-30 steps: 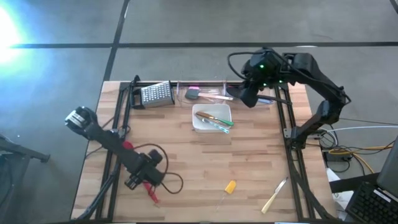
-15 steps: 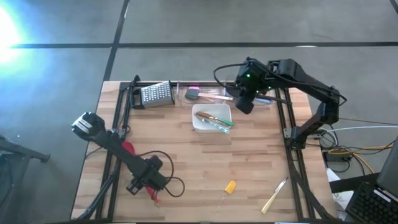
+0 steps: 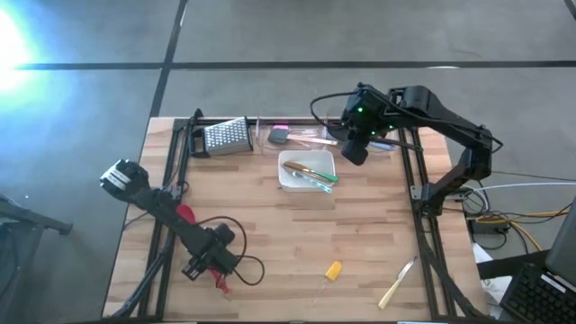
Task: Pick & Place Kitchen Items
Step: Put the pink serving spoon into the right transparent bin
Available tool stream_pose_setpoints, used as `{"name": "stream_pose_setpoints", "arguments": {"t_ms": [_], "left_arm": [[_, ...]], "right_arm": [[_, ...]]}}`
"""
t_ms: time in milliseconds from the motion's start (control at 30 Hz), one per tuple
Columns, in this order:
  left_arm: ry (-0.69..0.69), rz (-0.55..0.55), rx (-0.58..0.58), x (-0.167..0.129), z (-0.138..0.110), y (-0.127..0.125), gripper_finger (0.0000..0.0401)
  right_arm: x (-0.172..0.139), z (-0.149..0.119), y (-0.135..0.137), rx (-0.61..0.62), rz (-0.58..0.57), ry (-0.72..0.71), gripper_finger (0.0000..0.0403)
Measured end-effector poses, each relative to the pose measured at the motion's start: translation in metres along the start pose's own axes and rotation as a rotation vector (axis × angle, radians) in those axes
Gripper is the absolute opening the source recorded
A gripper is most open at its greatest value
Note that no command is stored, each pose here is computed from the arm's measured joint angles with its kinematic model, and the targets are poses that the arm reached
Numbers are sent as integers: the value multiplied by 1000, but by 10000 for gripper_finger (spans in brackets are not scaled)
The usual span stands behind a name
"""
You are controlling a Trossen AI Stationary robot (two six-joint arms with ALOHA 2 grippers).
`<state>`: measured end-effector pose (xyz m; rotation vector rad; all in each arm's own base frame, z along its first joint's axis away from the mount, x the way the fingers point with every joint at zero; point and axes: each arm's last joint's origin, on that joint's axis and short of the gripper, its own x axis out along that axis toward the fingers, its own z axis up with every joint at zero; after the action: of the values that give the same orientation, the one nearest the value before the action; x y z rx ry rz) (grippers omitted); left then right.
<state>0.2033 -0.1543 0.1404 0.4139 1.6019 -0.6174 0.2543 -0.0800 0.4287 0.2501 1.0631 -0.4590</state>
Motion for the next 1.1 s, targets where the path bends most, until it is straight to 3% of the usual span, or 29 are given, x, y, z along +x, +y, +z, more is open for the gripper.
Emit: {"name": "stream_pose_setpoints", "arguments": {"t_ms": [167,400,633,833,1000,1100], "left_arm": [[-25,40,4,11,-4,3,194],[-26,68,40,22,-12,6,74],[-22,92,103,16,-7,8,73],[-4,121,183,-14,7,17,67],[-73,290,180,-45,23,40,62],[-121,323,151,-64,30,51,62]], "right_arm": [[-9,2,-1,4,6,-36,66],[-17,4,-1,1,12,-71,69],[-18,6,-1,-13,16,-93,58],[-18,7,-1,-14,17,-105,58],[-22,8,-1,-12,21,-125,63],[-26,8,-2,-9,24,-137,62]]}}
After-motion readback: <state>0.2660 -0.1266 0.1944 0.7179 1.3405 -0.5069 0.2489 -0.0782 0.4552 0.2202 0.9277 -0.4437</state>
